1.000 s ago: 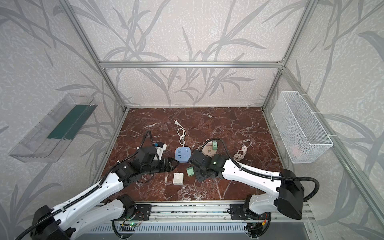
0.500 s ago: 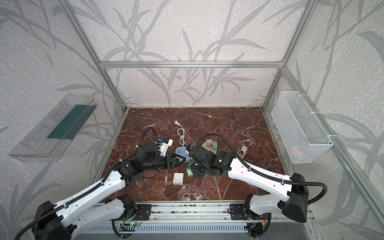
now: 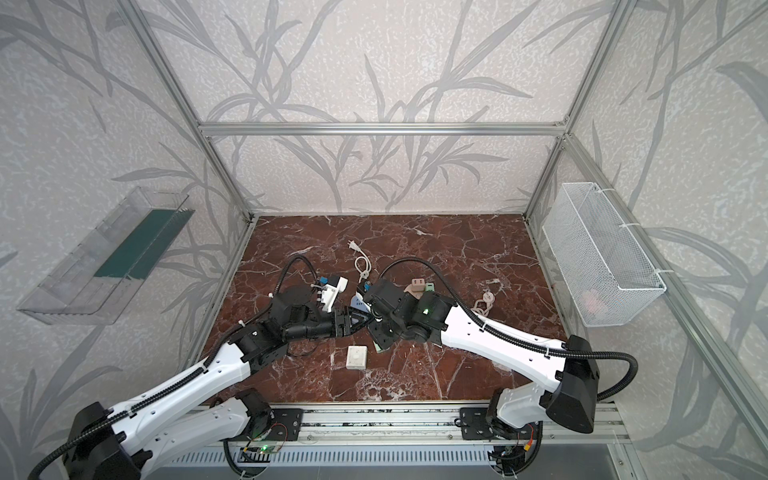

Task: Insert the plug
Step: 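Move the teal charger toward the left gripper while the left gripper reaches to it, then close the left gripper on the teal charger held by the right gripper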

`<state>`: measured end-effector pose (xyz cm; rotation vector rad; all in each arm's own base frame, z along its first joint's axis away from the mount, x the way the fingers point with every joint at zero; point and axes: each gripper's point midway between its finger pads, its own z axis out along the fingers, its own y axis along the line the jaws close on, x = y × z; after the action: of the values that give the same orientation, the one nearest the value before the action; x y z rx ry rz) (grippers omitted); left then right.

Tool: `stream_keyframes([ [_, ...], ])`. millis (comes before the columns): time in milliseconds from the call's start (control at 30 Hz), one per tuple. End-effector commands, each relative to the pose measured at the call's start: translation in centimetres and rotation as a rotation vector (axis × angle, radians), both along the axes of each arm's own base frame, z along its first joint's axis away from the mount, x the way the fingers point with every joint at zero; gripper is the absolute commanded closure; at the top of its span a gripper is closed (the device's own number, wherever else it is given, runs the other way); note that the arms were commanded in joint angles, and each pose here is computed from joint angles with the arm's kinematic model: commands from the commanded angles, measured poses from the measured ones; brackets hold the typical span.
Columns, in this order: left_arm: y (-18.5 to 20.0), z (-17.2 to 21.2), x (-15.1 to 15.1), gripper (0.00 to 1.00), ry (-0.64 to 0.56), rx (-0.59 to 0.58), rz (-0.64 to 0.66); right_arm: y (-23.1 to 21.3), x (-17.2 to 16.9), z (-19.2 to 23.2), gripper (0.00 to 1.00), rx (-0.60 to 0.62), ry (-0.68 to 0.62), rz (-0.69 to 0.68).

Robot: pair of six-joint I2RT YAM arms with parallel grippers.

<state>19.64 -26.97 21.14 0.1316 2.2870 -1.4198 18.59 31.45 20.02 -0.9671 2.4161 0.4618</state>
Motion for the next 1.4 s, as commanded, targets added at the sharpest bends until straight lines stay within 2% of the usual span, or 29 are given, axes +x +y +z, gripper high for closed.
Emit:
stream_keyframes([
  [0, -0.1, 0.1, -0.4, 0.42, -0.002, -0.025, -0.01, 0.8, 0.6, 1.9, 1.0, 0.039, -0.04, 0.018],
  [233, -0.2, -0.1, -0.3, 0.48, 0.004, -0.025, -0.009, 1.7, 0.4, 2.2, 1.0, 0.056, -0.031, 0.054],
  [400, -0.4, -0.3, -0.2, 0.59, 0.009, -0.03, -0.008, 2.1, 0.6, 1.7, 1.0, 0.055, -0.024, 0.061],
  [467, -0.4, -0.4, -0.2, 0.71, 0.013, -0.033, -0.009, 2.1, 0.8, 1.6, 1.0, 0.06, -0.019, 0.055],
  [567, -0.5, -0.6, -0.1, 0.97, 0.021, -0.036, -0.008, 2.1, 1.0, 1.5, 1.0, 0.072, -0.01, 0.05],
  [600, -0.5, -0.8, -0.1, 1.0, 0.023, -0.034, -0.007, 2.2, 0.9, 1.5, 1.0, 0.079, -0.005, 0.053],
  [667, -0.6, -1.0, 0.0, 1.0, 0.027, -0.034, -0.005, 1.4, 2.2, 1.5, 0.99, 0.096, 0.002, 0.01],
  [800, -0.6, -1.3, 0.3, 1.0, 0.026, -0.036, 0.009, 0.9, 3.0, 1.7, 0.63, 0.142, 0.033, -0.021],
  [833, -0.4, -1.4, 0.6, 1.0, 0.019, -0.036, 0.025, 0.8, 3.1, 1.8, 0.56, 0.152, 0.041, -0.029],
  [900, 0.0, -1.4, 1.3, 1.0, -0.001, -0.037, 0.073, 0.6, 3.3, 2.0, 0.48, 0.169, 0.053, -0.038],
  [1133, 0.9, 0.7, 4.7, 1.0, -0.105, -0.08, 0.229, -0.3, 3.6, 4.0, 0.37, 0.281, 0.078, -0.091],
  [1200, 1.8, 1.5, 5.8, 1.0, -0.126, -0.106, 0.309, -0.9, 4.1, 4.9, 0.36, 0.316, 0.072, -0.135],
  [1367, 4.9, 4.9, 8.0, 1.0, -0.209, -0.25, 0.541, -1.5, 6.1, 6.6, 0.37, 0.56, 0.1, -0.321],
])
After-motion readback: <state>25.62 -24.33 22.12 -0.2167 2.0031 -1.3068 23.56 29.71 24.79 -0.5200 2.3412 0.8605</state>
